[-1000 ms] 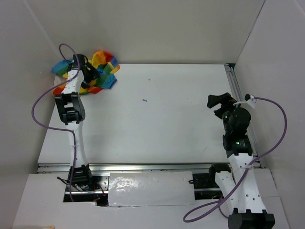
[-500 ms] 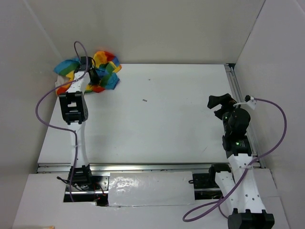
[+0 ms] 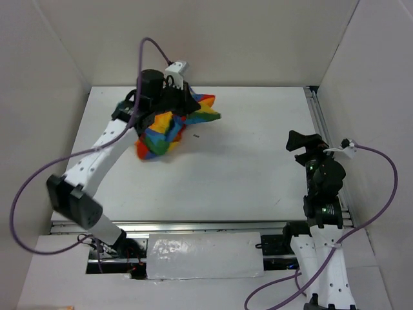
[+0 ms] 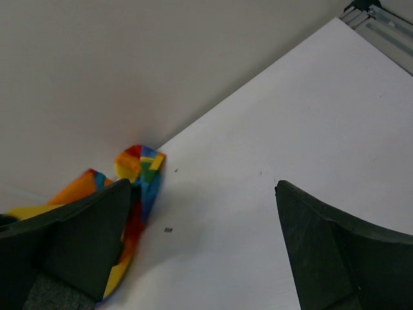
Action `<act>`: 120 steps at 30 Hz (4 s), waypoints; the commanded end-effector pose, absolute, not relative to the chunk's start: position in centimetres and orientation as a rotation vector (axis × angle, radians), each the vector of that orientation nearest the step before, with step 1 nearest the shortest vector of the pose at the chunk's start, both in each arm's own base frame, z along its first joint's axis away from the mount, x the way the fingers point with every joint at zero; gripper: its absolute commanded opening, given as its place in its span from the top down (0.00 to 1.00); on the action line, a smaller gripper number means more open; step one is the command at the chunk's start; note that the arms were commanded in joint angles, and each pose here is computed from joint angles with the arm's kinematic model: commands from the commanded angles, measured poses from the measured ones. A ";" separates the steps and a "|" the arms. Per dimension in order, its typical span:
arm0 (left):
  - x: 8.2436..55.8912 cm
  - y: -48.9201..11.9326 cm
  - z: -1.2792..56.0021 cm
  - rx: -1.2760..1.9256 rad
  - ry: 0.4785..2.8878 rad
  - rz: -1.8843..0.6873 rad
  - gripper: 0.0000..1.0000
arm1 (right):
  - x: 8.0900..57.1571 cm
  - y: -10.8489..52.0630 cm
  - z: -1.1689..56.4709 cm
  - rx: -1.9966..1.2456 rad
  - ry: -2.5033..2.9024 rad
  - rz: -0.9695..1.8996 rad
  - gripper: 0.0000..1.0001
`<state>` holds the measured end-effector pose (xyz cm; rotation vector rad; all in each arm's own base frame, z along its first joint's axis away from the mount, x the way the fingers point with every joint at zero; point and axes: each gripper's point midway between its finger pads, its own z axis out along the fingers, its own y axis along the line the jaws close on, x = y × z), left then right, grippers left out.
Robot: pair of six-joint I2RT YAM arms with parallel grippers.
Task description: Zip up the jacket
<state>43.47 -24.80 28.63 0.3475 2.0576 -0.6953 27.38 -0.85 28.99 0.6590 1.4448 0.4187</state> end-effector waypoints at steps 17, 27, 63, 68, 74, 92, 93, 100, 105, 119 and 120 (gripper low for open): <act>37.8 -18.2 30.9 -0.005 1.993 -0.615 1.00 | 29.4 1.0 26.8 0.619 1.667 0.475 0.00; 40.4 -7.5 25.4 -0.434 2.065 -0.419 1.00 | 29.2 0.7 19.5 0.810 1.973 0.363 0.00; 29.0 -4.1 47.5 -0.323 1.485 -0.507 1.00 | 27.0 3.1 40.4 0.678 1.589 0.419 1.00; 23.7 -3.1 54.5 -0.284 1.337 -0.456 1.00 | 21.5 1.7 50.6 0.574 1.397 0.460 1.00; 17.1 -1.8 60.6 -0.267 1.147 -0.399 1.00 | 14.3 -2.0 57.6 0.594 1.137 0.455 1.00; 34.6 -3.7 51.2 -0.278 1.414 -0.445 1.00 | 34.8 4.1 61.2 0.328 1.216 0.369 1.00; 37.0 -3.1 49.7 -0.302 1.456 -0.436 1.00 | 38.0 5.0 60.2 0.285 1.251 0.357 1.00; 38.1 2.3 53.8 -0.360 1.403 -0.420 1.00 | 38.1 9.9 74.3 0.053 0.837 0.682 1.00; 31.8 3.0 59.0 -0.290 1.272 -0.337 1.00 | 29.8 11.7 79.1 -0.026 0.583 0.816 1.00; 20.2 -11.5 33.9 0.133 1.610 -1.061 1.00 | 42.3 8.5 42.2 -0.042 1.364 0.486 0.93; 19.4 -12.2 33.0 0.194 1.614 -1.089 1.00 | 42.7 7.6 37.5 -0.003 1.474 0.470 0.88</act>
